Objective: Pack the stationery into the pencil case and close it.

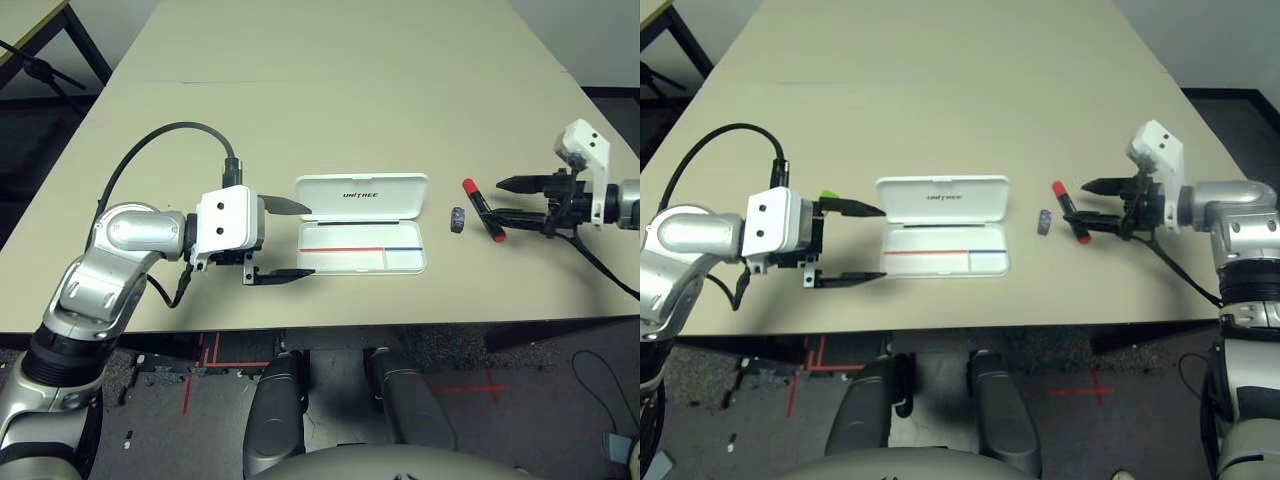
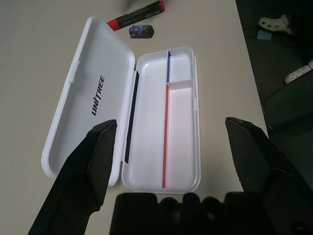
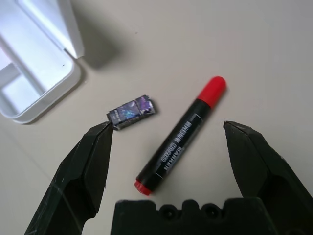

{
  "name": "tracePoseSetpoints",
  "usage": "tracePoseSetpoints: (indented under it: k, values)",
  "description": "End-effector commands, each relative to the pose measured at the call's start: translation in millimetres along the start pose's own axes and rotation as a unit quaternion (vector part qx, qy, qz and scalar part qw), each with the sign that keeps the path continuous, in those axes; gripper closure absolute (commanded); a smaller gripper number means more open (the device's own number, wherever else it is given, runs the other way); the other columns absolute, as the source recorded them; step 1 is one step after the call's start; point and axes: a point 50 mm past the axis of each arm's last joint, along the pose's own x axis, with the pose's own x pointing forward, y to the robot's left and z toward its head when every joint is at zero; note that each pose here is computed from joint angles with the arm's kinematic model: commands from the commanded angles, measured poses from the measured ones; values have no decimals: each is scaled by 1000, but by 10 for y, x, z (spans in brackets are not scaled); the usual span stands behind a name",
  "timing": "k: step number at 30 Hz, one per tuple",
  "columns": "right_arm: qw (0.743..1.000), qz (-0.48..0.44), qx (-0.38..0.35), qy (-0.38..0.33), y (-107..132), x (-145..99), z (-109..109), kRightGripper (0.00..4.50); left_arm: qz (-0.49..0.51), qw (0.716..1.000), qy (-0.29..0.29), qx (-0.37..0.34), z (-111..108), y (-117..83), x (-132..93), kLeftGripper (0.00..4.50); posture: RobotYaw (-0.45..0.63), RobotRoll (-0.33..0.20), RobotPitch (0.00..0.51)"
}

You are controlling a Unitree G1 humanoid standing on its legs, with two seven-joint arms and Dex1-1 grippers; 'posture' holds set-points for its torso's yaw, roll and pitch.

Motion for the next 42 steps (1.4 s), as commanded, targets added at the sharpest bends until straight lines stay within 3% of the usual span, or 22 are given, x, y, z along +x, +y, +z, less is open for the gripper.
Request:
tracePoseSetpoints:
  k: [1, 4, 13, 27, 39, 42]
  values:
    - [997, -48, 46, 46, 22, -37, 85, 0, -10, 1000, -2, -6, -40, -48, 52, 42, -7, 0, 147]
    - [991, -73, 64, 91, 77, 65, 156, 0, -13, 1000, -2, -6, -72, -59, 96, 42, -5, 0, 146]
    - [979, -112, 119, 122, 51, 198, 340, 0, -8, 1000, -6, -6, -93, -111, 178, 42, 25, 0, 141]
    - [965, -86, 132, 211, 8, 407, -7, 0, 13, 1000, -5, -9, -47, -192, 167, 42, 77, 0, 142]
    - [963, -86, 143, 211, -34, 594, -120, 0, 15, 1000, 1, -11, 1, -263, 131, 42, 77, 0, 142]
    - [963, -93, 144, 209, -54, 582, -137, 652, 13, 1000, 1, -12, 15, -271, 137, 0, 89, 0, 140]
